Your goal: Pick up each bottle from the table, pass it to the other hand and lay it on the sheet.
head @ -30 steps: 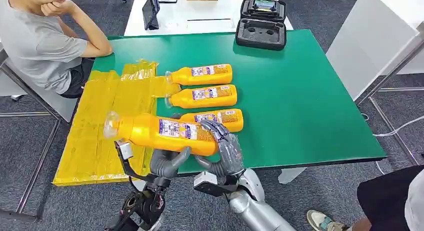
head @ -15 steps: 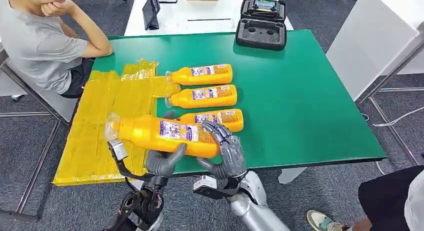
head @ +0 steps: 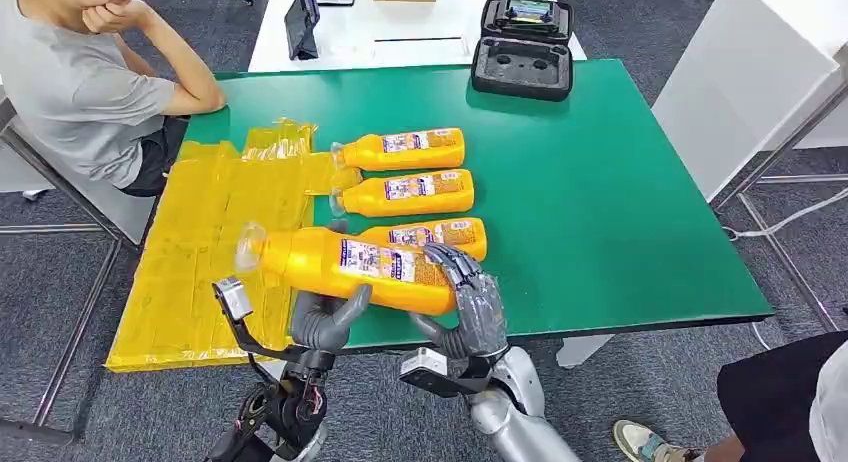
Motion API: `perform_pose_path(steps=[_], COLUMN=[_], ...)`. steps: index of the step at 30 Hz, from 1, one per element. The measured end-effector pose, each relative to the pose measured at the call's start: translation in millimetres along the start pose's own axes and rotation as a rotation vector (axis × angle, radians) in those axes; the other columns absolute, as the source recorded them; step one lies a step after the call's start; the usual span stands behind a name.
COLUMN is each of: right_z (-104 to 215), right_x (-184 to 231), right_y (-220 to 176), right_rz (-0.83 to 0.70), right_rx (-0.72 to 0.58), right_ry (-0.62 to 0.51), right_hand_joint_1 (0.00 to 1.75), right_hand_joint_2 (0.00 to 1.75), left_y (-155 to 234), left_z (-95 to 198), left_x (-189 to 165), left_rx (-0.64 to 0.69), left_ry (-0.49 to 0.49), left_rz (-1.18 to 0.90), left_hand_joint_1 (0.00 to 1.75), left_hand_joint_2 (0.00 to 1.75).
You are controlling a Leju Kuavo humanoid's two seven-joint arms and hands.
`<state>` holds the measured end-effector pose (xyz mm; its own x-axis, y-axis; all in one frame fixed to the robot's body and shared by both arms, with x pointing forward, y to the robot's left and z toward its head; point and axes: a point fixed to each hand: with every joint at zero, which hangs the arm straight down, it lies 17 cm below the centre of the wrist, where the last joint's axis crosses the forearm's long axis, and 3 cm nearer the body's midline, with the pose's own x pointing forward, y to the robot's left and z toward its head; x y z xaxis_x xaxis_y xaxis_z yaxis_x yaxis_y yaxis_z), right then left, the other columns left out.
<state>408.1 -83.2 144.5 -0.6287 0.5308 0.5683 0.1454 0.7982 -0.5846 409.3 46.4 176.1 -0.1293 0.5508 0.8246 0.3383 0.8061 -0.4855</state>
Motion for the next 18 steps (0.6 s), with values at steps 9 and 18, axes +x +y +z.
perform_pose_path(steps=[9,18], right_z=[1,-3], right_x=[-7,-28], right_y=[-5,-26], right_rz=[-0.012,-0.067], right_rx=[-0.022,-0.109], right_ry=[0.030,0.118], right_hand_joint_1=[1.75,1.75], right_hand_joint_2=[1.75,1.75], left_y=[-1,-8], left_z=[-1,1], left_x=[2,3], left_rx=[-0.003,-0.029], left_ry=[-0.004,-0.005], left_rz=[0.003,0.007], left_hand_joint_1=[0.00,0.00], left_hand_joint_2=[0.00,0.00])
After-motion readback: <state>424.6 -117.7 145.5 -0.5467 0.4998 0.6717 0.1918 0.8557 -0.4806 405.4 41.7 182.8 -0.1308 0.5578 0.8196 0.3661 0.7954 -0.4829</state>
